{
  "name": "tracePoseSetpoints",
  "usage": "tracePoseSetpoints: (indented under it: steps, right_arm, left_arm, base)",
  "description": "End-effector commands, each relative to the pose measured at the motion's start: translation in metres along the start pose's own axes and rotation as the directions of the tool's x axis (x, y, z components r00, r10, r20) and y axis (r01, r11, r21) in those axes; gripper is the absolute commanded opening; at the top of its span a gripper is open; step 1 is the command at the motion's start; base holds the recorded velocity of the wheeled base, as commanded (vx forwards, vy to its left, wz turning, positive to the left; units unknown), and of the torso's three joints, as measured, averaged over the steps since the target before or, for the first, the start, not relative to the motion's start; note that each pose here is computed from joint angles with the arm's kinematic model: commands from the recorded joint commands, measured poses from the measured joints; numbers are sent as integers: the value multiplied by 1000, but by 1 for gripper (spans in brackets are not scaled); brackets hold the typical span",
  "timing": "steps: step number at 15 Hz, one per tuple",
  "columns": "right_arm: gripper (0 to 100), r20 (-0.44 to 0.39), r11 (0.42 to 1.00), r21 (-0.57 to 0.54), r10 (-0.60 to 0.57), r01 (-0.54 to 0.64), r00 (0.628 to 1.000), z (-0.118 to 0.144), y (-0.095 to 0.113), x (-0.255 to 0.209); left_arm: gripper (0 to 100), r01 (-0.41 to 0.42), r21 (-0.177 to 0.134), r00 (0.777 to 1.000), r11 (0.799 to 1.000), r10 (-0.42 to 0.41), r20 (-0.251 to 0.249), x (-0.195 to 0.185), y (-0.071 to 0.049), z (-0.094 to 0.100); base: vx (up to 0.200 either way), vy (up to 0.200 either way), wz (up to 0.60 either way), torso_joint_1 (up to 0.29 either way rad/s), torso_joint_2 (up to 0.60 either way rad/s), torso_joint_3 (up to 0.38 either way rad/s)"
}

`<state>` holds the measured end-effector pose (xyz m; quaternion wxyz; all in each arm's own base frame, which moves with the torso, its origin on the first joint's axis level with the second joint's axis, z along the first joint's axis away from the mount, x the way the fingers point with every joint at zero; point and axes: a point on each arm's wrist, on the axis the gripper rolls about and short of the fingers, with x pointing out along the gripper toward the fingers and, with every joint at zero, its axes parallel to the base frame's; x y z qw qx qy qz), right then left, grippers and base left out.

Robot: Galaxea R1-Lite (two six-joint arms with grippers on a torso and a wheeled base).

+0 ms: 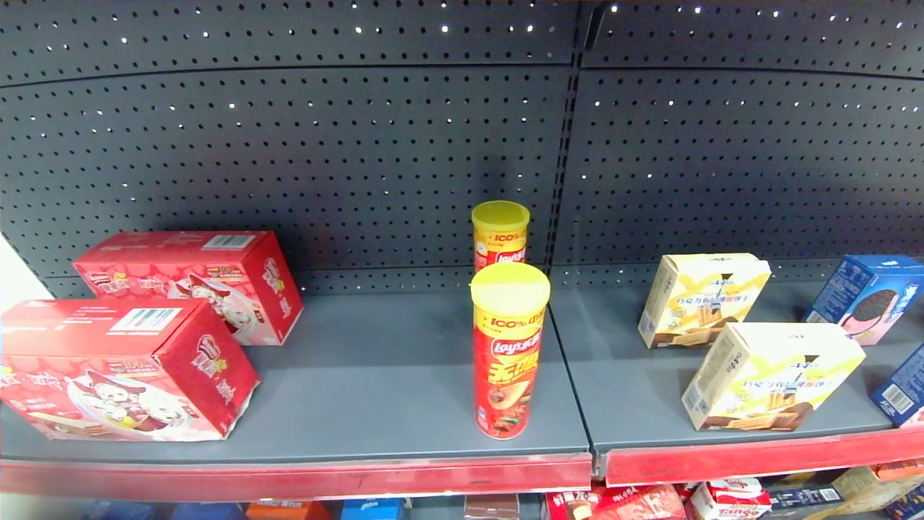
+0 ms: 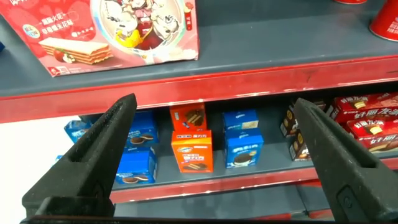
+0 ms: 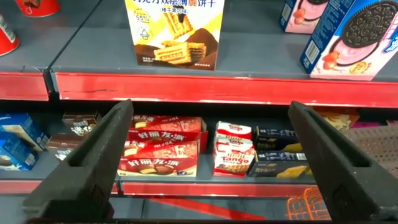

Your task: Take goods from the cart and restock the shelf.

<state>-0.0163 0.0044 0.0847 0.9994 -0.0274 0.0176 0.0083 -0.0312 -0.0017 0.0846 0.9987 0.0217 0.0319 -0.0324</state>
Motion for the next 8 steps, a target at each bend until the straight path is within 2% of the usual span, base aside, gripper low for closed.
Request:
tracePoseSetpoints:
  steps: [1,8]
  right_arm:
    - [100,-2,1000,-1,0,0,1000,0,0,0]
    - [100,-2,1000,-16,0,0,1000,0,0,0]
  left_arm:
    - [100,-2,0,1000,1000,2,-4,0,0,0]
    - [100,0,-3,1000,1000,0,-2,0,0,0]
  base:
    - [0,0,0,0,0,0]
    - [0,0,0,0,0,0]
